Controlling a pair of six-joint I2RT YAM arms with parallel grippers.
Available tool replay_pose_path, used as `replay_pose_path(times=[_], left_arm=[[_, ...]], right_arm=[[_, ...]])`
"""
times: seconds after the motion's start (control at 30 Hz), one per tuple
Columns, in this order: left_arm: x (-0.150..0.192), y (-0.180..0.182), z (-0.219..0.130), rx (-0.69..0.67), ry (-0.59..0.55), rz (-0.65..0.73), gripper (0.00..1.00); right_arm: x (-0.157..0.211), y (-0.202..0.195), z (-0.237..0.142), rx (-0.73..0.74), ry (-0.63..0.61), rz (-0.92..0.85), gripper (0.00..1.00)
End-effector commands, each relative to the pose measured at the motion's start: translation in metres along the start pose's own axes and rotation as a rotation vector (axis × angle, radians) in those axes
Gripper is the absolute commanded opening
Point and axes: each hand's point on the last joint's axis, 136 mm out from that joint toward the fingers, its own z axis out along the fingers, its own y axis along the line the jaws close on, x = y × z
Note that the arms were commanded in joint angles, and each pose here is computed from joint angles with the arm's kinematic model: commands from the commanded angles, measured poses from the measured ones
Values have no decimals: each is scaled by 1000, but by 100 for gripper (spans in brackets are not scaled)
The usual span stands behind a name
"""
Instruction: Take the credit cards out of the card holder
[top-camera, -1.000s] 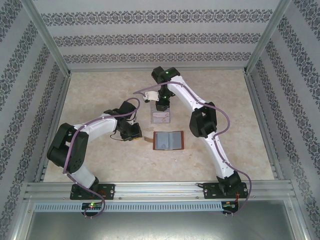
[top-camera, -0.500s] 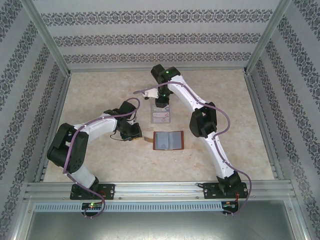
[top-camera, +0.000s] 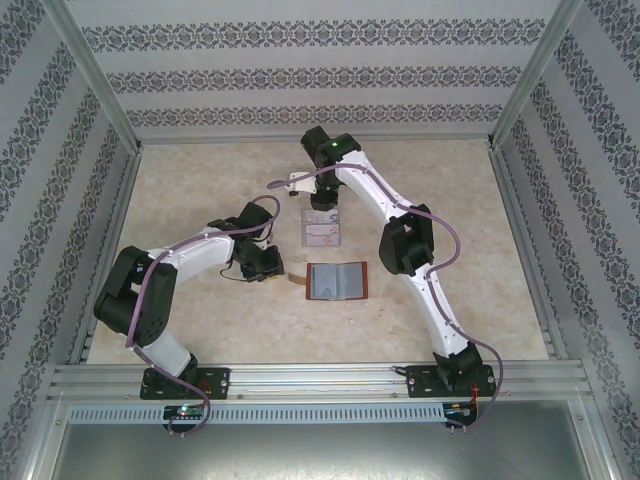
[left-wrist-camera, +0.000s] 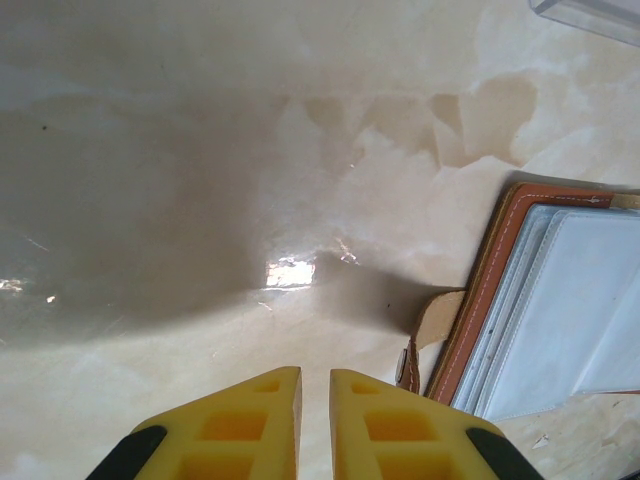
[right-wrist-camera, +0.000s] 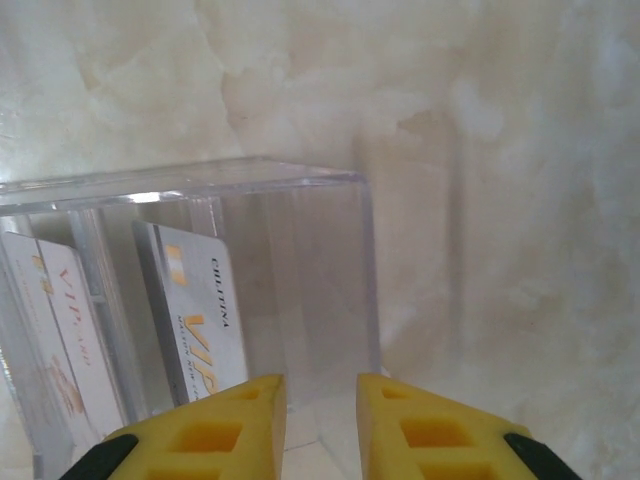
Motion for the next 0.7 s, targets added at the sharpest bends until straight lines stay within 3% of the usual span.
replay_pose_path(times=[0.0,0.67], left_arm=[[-7,-6,-5,33,-21,-4,15],[-5,-5,-4,35,-19,-7,15]], right_arm=[[0,-7,-11,44,7,8,26],[0,12,10,-20,36,-21,32]])
